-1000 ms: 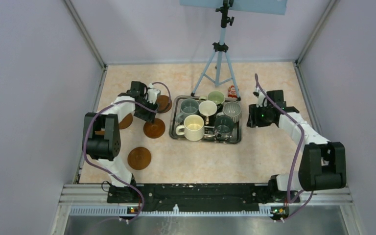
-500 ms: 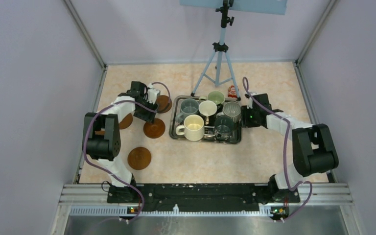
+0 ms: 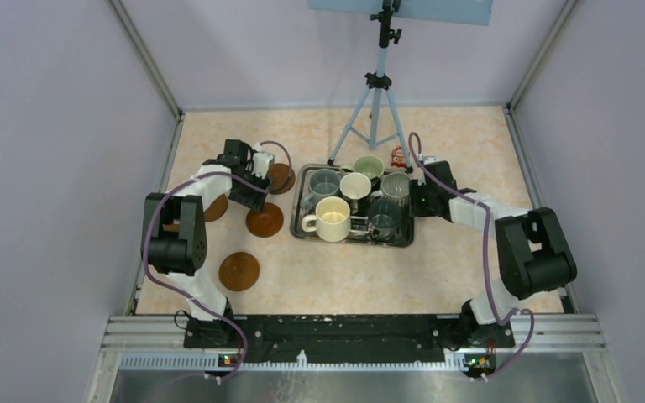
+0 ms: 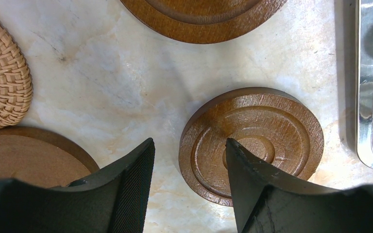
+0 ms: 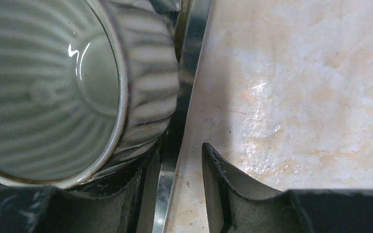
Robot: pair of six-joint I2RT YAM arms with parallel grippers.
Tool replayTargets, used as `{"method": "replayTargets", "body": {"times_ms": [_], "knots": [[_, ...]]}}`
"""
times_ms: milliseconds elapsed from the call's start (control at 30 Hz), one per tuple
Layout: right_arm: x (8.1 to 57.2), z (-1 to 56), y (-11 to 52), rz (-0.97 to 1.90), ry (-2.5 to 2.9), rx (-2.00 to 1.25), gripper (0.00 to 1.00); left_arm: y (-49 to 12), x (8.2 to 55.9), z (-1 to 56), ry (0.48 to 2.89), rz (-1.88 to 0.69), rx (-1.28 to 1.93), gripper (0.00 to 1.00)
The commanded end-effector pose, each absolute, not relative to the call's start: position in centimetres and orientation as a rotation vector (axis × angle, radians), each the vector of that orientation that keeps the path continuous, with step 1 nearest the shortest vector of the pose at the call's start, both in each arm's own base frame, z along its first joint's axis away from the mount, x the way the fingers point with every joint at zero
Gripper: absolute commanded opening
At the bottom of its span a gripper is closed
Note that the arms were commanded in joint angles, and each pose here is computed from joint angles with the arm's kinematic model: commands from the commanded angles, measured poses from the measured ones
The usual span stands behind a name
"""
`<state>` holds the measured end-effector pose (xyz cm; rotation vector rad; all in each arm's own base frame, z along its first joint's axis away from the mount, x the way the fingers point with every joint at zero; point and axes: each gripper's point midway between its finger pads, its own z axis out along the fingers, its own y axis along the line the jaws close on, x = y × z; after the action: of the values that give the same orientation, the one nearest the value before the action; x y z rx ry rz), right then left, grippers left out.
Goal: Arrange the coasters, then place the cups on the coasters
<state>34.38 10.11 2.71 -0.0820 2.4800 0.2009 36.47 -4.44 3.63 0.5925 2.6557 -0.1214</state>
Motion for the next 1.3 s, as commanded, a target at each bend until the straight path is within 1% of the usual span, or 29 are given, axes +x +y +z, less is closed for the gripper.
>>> {"method": "replayTargets", "body": {"times_ms": [0,133,333,500,633,900,1100,1200,1267], "knots": [[31.7,0.1,8.8,0.062,2.644,-0.087,0.37,-4.3,37.3,4.2,2.646,-0.116,0.576,0.62],[31.2,-0.5,8.6,0.035,2.708,-0.056,0.38,-4.3,37.5,4.3,2.643,-0.115,0.576,0.62],[30.5,-1.1,6.6,-0.112,2.767,-0.004,0.29,-4.2,37.6,4.6,2.634,-0.1,0.579,0.62],[29.2,-1.1,3.3,-0.233,2.814,-0.001,0.22,-4.3,37.9,4.7,2.63,-0.11,0.575,0.62],[29.1,-1.0,1.1,-0.283,2.838,0.05,0.21,-4.5,38.2,4.7,2.631,-0.121,0.568,0.62],[29.3,-0.8,-1.8,-0.386,2.881,0.036,0.21,-4.7,38.1,4.8,2.63,-0.14,0.578,0.62],[28.9,-0.3,-4.1,-0.401,2.888,0.042,0.2,-5.2,36.6,4.2,2.629,-0.181,0.636,0.61],[28.7,-0.4,-4.8,-0.416,2.896,0.025,0.19,-6.3,35.6,4.0,2.617,-0.243,0.7,0.61],[28.2,-0.5,-6.6,-0.439,2.904,0.06,0.18,-7.2,35.0,3.7,2.616,-0.267,0.744,0.6]]}}
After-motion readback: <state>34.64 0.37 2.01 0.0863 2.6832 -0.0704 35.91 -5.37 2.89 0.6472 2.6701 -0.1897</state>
